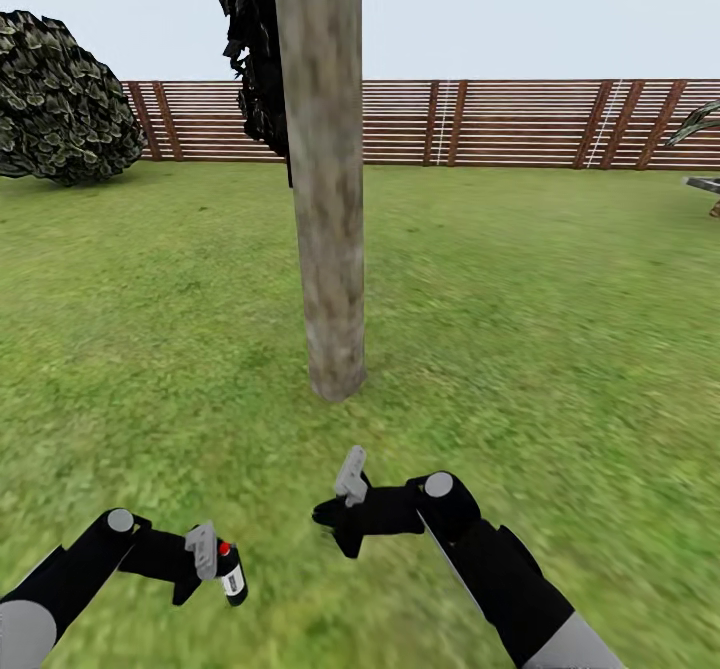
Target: In the garden, pick up the pesticide atomizer on the floor and spray pesticide onto both trees until each tree trunk is fully covered.
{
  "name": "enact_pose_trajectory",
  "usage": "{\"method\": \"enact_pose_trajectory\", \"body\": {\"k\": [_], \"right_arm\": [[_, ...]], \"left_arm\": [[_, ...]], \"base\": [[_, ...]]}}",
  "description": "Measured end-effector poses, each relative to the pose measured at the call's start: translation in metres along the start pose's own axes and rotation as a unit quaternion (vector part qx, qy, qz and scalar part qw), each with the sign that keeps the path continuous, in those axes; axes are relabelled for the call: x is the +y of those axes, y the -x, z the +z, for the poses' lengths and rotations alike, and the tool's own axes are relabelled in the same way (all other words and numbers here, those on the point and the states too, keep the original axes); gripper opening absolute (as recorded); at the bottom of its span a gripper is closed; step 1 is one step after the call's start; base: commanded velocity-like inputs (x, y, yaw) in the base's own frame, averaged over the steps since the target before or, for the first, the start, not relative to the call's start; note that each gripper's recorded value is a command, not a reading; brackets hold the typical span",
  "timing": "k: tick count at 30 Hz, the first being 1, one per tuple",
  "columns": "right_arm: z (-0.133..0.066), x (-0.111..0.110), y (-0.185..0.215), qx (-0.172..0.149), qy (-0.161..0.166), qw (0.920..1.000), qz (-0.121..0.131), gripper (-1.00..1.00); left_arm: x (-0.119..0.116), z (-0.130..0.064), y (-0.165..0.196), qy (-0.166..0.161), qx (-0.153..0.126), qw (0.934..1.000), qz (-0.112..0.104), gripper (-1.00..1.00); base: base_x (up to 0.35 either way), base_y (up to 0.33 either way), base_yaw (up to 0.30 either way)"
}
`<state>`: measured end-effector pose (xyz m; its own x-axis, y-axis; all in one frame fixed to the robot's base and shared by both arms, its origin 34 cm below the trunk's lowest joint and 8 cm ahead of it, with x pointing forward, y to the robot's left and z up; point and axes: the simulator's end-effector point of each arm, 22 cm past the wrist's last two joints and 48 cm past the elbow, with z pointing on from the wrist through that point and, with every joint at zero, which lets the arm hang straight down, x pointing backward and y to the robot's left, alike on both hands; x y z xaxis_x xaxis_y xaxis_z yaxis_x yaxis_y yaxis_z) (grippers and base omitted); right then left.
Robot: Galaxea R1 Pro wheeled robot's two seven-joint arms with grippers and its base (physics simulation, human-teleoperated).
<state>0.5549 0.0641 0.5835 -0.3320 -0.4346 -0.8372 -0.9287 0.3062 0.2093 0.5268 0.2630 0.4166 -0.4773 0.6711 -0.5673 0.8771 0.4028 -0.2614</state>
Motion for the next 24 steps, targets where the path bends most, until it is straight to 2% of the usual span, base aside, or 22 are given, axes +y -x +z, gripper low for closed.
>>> {"method": "enact_pose_trajectory", "body": {"k": [3,7,11,14,15,18,24], "right_arm": [[-0.001,0.004,0.0,0.003,0.007,1.0,-0.003,-1.0],[-0.001,0.002,-0.005,0.014,0.005,0.9998,-0.012,-1.0],[-0.001,0.003,-0.009,0.022,0.006,0.9996,-0.019,-1.0],[0.001,0.005,-0.015,0.036,0.007,0.9989,-0.029,-1.0],[0.001,0.003,-0.021,0.048,0.002,0.9982,-0.037,-1.0],[0.002,0.002,-0.025,0.054,0.0,0.9977,-0.04,-1.0],[0.002,0.001,-0.028,0.058,-0.001,0.9975,-0.041,-1.0]], "left_arm": [[0.001,0.0,0.01,0.0,-0.004,0.9999,0.013,-1.0],[-0.005,0.005,0.011,-0.009,0.008,0.9994,0.032,-1.0],[-0.012,0.012,0.016,-0.018,0.009,0.999,0.04,-1.0],[-0.018,0.02,0.027,-0.024,-0.002,0.9982,0.055,-1.0],[-0.025,0.029,0.039,-0.033,-0.011,0.9972,0.066,-1.0],[-0.036,0.04,0.046,-0.047,-0.009,0.9957,0.08,-1.0],[-0.048,0.054,0.064,-0.06,-0.021,0.9939,0.09,-1.0]], "base": [[0.0,0.0,0.0],[0.0,0.0,0.0],[0.0,0.0,0.0],[0.0,0.0,0.0],[0.0,0.0,0.0],[0.0,0.0,0.0],[0.0,0.0,0.0]]}}
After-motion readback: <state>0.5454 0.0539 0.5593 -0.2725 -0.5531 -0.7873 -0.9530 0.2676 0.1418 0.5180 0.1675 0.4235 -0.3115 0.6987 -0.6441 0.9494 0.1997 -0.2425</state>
